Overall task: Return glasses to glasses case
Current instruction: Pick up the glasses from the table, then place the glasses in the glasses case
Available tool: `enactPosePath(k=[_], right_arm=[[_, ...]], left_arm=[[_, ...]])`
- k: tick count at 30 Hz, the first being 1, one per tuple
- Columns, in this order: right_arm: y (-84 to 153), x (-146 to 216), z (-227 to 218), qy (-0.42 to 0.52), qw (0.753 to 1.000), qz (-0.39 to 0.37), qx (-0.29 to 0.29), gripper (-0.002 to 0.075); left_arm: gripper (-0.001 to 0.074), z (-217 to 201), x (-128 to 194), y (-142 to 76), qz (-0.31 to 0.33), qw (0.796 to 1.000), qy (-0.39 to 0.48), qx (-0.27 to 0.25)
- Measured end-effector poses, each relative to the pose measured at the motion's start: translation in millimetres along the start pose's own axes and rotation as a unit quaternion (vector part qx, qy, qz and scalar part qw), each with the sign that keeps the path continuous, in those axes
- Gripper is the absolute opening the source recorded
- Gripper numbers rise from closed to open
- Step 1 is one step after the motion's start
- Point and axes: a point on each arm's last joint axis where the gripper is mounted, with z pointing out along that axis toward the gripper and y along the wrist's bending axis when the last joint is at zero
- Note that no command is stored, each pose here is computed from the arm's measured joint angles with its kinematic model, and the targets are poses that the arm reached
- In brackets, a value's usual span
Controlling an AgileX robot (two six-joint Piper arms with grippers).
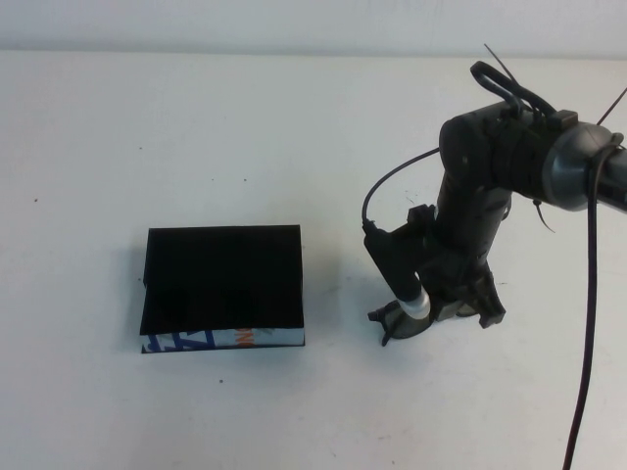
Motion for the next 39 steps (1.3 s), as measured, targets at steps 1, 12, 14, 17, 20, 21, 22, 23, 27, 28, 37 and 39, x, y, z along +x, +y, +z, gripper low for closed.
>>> enactPosePath(k=[1, 12, 14, 17, 20, 21, 22, 23, 27, 28, 37, 39], right_arm=[[0.5, 0.0, 0.0, 0.000, 1.000, 0.001, -0.003, 0.0160], [3.6, -0.5, -17.3, -0.002, 0.996, 0.090, 0.011, 0.0072], [6.0, -2.3, -23.5, -0.002, 0.994, 0.113, 0.010, 0.0072], [10.5, -10.6, -36.4, -0.007, 0.989, 0.146, 0.016, 0.0072], [17.8, -28.6, -56.6, -0.023, 0.988, 0.151, 0.028, 0.0072], [19.9, -35.1, -62.7, -0.029, 0.988, 0.149, 0.028, 0.0072], [21.4, -42.9, -69.4, -0.033, 0.989, 0.143, 0.028, 0.0071], [21.4, -51.4, -76.8, -0.041, 0.989, 0.138, 0.031, 0.0071], [11.3, -83.9, -93.6, -0.064, 0.986, 0.145, 0.056, 0.0071], [7.5, -92.3, -95.5, -0.068, 0.985, 0.149, 0.063, 0.0071], [-14.0, -159.6, -76.7, -0.083, 0.989, 0.101, 0.073, 0.0071], [-19.6, -169.8, -69.7, -0.080, 0.990, 0.091, 0.077, 0.0071]], left_arm=[[-0.0004, 0.0, 0.0, 0.0, 0.000, 1.000, 0.000, 0.000], [-0.0004, 0.0, 0.0, 0.0, 0.000, 1.000, 0.000, 0.000], [-0.0004, 0.0, 0.0, 0.0, 0.000, 1.000, 0.000, 0.000], [-0.0004, 0.0, 0.0, 0.0, 0.000, 1.000, 0.000, 0.000], [-0.0004, 0.0, 0.0, 0.0, 0.000, 1.000, 0.000, 0.000], [-0.0004, 0.0, 0.0, 0.0, 0.000, 1.000, 0.000, 0.000], [-0.0004, 0.0, 0.0, 0.0, 0.000, 1.000, 0.000, 0.000], [-0.0004, 0.0, 0.0, 0.0, 0.000, 1.000, 0.000, 0.000], [-0.0004, 0.0, 0.0, 0.0, 0.000, 1.000, 0.000, 0.000], [-0.0004, 0.0, 0.0, 0.0, 0.000, 1.000, 0.000, 0.000], [-0.0004, 0.0, 0.0, 0.0, 0.000, 1.000, 0.000, 0.000], [-0.0004, 0.0, 0.0, 0.0, 0.000, 1.000, 0.000, 0.000]])
